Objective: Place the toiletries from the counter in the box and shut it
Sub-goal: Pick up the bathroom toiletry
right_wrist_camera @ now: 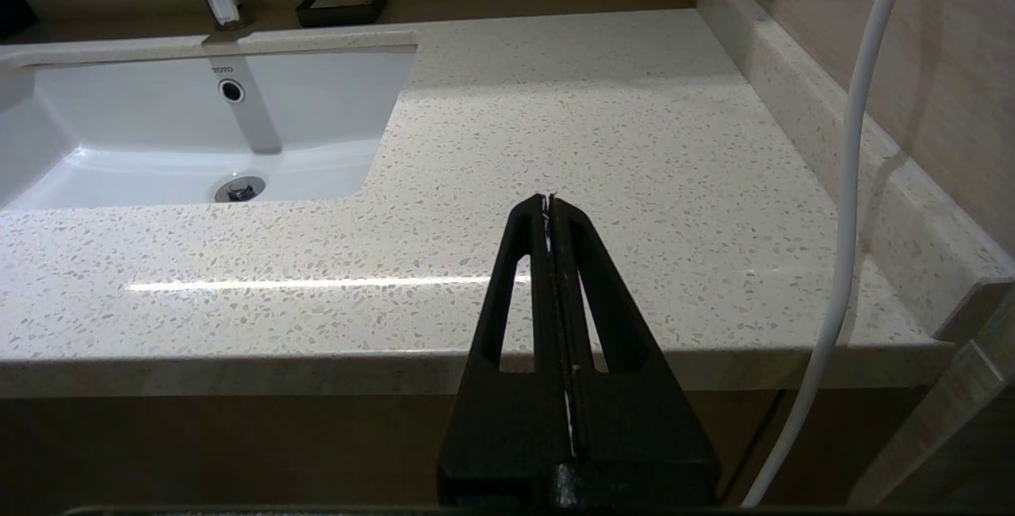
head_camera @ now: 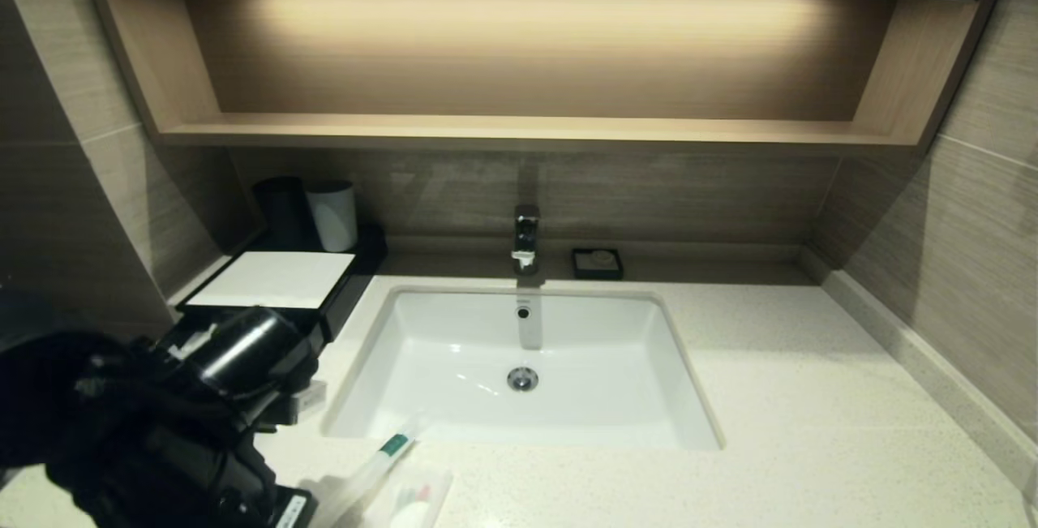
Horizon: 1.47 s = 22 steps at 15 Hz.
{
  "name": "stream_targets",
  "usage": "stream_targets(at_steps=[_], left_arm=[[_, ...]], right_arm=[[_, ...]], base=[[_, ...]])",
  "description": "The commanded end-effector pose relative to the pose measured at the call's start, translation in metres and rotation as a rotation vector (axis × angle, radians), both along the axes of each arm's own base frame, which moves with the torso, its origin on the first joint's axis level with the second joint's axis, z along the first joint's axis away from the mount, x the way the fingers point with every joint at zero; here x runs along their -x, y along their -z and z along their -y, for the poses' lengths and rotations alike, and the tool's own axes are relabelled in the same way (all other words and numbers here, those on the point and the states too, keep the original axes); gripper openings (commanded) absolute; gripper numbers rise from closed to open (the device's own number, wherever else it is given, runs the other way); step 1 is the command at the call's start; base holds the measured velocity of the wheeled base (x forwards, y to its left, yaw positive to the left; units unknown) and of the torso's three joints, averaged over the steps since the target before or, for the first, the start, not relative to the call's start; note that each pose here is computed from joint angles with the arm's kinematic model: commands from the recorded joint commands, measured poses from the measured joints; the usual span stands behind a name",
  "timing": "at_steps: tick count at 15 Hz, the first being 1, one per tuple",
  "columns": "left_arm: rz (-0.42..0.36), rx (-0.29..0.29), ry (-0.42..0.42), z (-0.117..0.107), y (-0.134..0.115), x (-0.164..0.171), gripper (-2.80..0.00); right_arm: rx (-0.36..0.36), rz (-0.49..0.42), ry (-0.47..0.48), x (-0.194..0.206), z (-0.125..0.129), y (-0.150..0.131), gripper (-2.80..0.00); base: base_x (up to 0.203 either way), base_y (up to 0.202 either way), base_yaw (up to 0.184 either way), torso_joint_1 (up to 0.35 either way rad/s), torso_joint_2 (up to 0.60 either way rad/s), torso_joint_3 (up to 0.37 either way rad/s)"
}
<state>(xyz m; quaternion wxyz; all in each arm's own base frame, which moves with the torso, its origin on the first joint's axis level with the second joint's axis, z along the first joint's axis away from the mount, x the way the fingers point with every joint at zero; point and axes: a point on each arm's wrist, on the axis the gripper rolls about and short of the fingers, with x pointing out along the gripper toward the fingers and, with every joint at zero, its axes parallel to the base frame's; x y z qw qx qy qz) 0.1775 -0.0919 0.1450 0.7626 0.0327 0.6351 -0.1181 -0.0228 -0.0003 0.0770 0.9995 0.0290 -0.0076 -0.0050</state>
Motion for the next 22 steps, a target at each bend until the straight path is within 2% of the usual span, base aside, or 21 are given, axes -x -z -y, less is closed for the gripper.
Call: stream_targets(at_steps=[1, 2, 4, 10, 12, 15, 17, 22], left_arm=[[0.108, 0.047, -0.038, -0.003, -0.036, -0.014, -2.80], [0.139, 0.052, -0.057, -0.007, -0.051, -0.020, -2.80], [0.153, 0.033, -0.063, -0.017, -0.066, -0.023, -2.80], [0.156, 0.021, -0.067, -0.018, -0.067, -0.024, -2.80], [0.113, 0.005, -0.061, -0.019, -0.061, -0.022, -2.80], [-0.034, -0.059, -0.024, -0.022, -0.045, -0.014, -2.80], [-0.045, -0.060, -0.024, -0.022, -0.043, -0.013, -2.80], [-0.014, -0.052, -0.021, -0.021, -0.050, -0.017, -2.80]], right_arm=[[0.000, -0.001, 0.000, 0.000, 0.000, 0.000, -2.80], [0.000, -0.001, 0.000, 0.000, 0.000, 0.000, -2.80], [0.000, 0.000, 0.000, 0.000, 0.000, 0.000, -2.80], [0.000, -0.001, 0.000, 0.000, 0.000, 0.000, -2.80], [0.000, -0.001, -0.001, 0.000, 0.000, 0.000, -2.80], [0.000, -0.001, 0.000, 0.000, 0.000, 0.000, -2.80], [0.000, -0.001, 0.000, 0.000, 0.000, 0.000, -2.80], [0.000, -0.001, 0.000, 0.000, 0.000, 0.000, -2.80]], base=[[0.000, 0.000, 0.000, 0.000, 0.00, 0.000], [0.000, 0.000, 0.000, 0.000, 0.00, 0.000], [0.000, 0.000, 0.000, 0.000, 0.00, 0.000], [0.000, 0.000, 0.000, 0.000, 0.00, 0.000], [0.000, 0.000, 0.000, 0.000, 0.00, 0.000], [0.000, 0.000, 0.000, 0.000, 0.00, 0.000], [0.000, 0.000, 0.000, 0.000, 0.00, 0.000], [0.000, 0.000, 0.000, 0.000, 0.00, 0.000]])
